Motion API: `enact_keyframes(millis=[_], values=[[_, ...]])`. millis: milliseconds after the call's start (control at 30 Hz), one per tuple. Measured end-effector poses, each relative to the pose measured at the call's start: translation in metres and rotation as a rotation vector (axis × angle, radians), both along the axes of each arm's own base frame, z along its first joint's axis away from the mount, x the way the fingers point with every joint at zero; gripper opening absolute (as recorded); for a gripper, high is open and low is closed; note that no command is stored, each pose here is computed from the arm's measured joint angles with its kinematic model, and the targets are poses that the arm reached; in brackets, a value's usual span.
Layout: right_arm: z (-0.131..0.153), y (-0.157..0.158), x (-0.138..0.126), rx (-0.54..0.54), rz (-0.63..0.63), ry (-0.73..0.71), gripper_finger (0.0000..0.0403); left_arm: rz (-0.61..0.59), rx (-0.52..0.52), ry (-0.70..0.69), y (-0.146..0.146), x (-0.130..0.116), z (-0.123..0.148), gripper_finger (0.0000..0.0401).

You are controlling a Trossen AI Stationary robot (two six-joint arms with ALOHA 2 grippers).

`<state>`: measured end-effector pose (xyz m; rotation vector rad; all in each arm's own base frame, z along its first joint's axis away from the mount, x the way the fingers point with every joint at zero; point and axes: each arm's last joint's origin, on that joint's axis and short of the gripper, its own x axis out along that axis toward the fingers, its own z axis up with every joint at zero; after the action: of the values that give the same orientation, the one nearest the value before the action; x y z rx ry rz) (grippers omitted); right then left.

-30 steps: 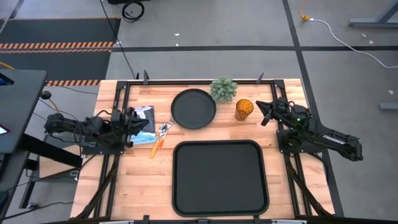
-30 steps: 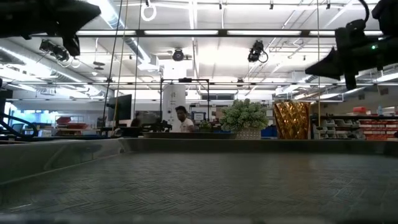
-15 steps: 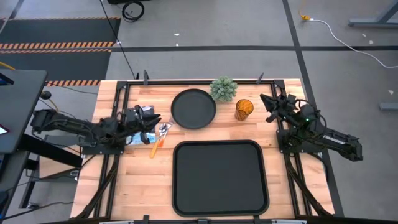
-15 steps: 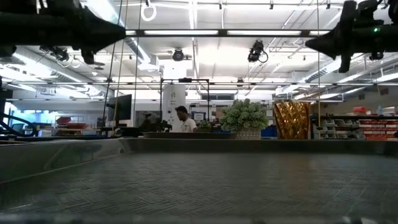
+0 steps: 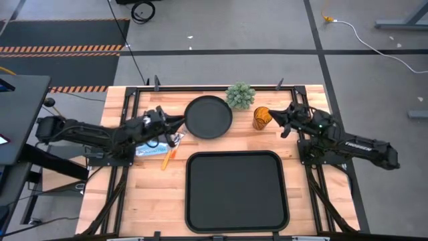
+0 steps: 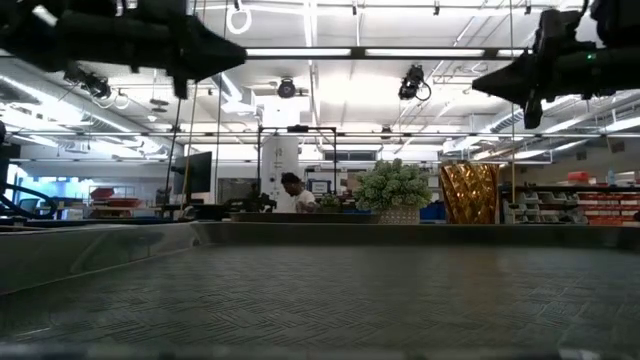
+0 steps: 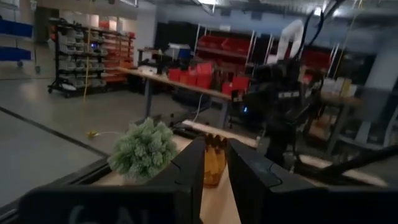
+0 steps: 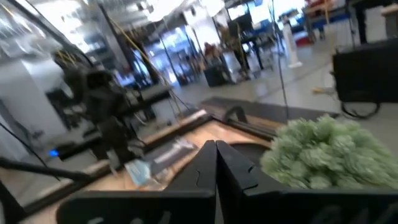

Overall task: Pick and place plate/cup/fork/spoon on tray
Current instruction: Put the brown cup to the top right side of the black serving tray

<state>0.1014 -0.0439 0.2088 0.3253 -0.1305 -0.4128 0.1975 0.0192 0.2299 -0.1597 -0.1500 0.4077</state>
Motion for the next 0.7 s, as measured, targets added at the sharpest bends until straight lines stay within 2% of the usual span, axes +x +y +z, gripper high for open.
enact_keyframes(millis=[233, 500, 700], values=[[0.007, -0.01, 0.008, 0.043, -0.05, 0.184, 0.0005, 0.011, 0.013, 0.126, 0.01, 0.04, 0.009, 0.0075], [0.029, -0.025, 0.013, 0.028, -0.155, 0.225, 0.0013, -0.148, -0.075, 0.203, 0.02, 0.085, 0.01, 0.0075], [0.036, -0.038, 0.021, 0.066, -0.207, 0.3, 0.0014, -0.217, -0.09, 0.289, 0.022, 0.122, 0.005, 0.0075]])
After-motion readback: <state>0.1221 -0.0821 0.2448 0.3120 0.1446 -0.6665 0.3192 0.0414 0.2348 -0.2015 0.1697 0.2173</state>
